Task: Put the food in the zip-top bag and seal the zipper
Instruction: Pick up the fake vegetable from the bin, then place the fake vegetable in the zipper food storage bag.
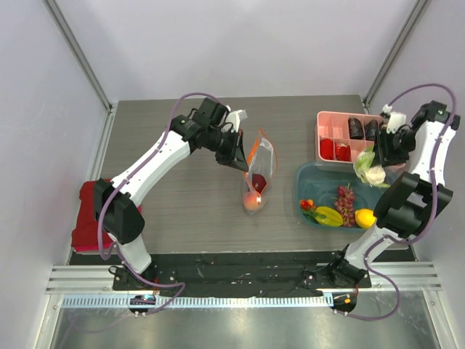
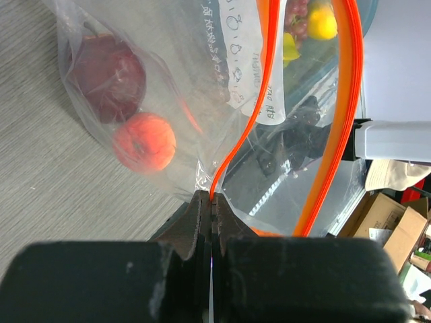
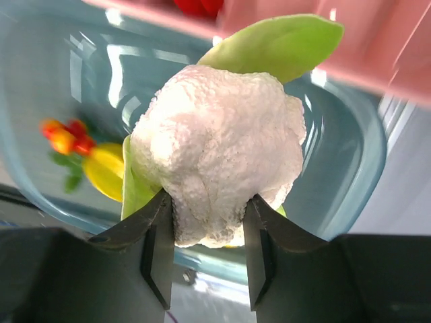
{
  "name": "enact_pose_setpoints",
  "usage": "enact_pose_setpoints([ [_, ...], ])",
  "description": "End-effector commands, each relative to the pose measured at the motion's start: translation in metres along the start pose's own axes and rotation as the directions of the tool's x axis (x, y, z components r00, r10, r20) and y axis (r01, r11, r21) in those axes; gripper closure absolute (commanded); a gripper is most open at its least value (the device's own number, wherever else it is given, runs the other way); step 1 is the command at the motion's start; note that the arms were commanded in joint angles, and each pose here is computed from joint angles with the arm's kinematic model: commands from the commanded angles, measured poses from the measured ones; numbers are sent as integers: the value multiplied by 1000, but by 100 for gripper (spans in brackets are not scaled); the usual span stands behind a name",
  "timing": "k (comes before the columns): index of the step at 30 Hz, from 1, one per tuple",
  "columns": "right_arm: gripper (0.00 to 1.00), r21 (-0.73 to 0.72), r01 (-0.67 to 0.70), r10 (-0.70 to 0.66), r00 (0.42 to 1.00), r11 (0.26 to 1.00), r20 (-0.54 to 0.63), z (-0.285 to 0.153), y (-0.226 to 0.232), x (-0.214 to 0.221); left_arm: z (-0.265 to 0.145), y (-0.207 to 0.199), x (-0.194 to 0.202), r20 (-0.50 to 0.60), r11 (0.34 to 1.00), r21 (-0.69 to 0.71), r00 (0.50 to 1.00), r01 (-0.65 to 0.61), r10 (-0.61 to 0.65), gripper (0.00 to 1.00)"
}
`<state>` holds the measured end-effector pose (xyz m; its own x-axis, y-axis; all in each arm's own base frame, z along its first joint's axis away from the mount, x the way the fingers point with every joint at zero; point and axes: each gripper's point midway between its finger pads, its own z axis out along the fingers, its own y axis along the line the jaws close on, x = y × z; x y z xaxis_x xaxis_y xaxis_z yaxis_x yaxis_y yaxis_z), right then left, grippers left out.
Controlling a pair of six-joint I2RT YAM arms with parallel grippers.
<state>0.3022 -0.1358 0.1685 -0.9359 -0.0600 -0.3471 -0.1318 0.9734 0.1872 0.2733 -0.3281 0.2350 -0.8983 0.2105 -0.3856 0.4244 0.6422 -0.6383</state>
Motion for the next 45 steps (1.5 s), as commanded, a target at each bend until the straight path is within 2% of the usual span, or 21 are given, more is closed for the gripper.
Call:
enact_pose_setpoints([
  [1,78,-234,-17,60,983,972,175,-59,91,-28,-1,-10,-9,22,999,47,1000,-14,13,100],
  [6,81,-395,21,91,960,918,263,-81,145,-51,-2,-2,-14,23,999,41,1000,9,-10,100],
  [10,80,-573,176,39,939,800,343,-103,224,-67,3,9,-17,7,995,40,996,87,-88,100],
  [12,80,-594,211,53,917,777,395,-110,244,-81,3,11,-20,7,994,46,995,102,-102,100],
  [13,80,-616,266,29,904,741,426,-122,268,-79,4,14,-20,4,992,45,993,114,-114,100],
  [14,79,-641,263,69,893,721,444,-130,279,-91,4,13,-21,7,992,48,993,117,-117,100],
  [16,79,-699,287,75,896,655,438,-141,312,-85,4,14,-23,7,989,59,991,135,-135,100],
  [19,80,-748,297,139,878,594,459,-162,341,-93,4,14,-25,13,987,65,989,145,-146,100],
  [20,80,-746,373,120,850,552,514,-173,359,-98,5,14,-25,14,987,66,989,145,-146,100],
  [21,80,-800,289,182,880,526,438,-174,366,-97,4,15,-26,18,987,61,989,148,-149,100],
  [22,80,-815,282,197,882,506,428,-177,372,-98,3,14,-27,22,987,60,988,148,-150,100],
  [23,80,-810,326,212,856,487,472,-188,378,-104,3,13,-28,25,987,62,988,151,-153,100],
  [24,80,-844,285,233,876,455,421,-188,389,-101,2,12,-30,30,987,66,988,150,-152,100],
  [25,80,-845,300,234,871,443,432,-192,396,-100,1,11,-29,30,986,68,987,155,-157,100],
  [29,80,-857,268,196,903,439,383,-167,420,-86,-3,-1,-35,45,980,116,985,160,-167,100],
  [32,82,-868,145,217,937,474,275,-115,415,-71,-5,-6,-37,40,974,140,982,175,-183,100],
  [35,85,-847,67,257,937,527,235,-79,403,-65,-8,-6,-38,42,967,161,977,200,-209,100],
  [40,88,-768,21,312,906,640,285,-56,379,-59,-17,1,-42,57,954,178,966,240,-254,100],
  [45,89,-597,20,242,903,802,356,-36,347,-49,-24,3,-43,74,955,178,965,235,-251,100],
])
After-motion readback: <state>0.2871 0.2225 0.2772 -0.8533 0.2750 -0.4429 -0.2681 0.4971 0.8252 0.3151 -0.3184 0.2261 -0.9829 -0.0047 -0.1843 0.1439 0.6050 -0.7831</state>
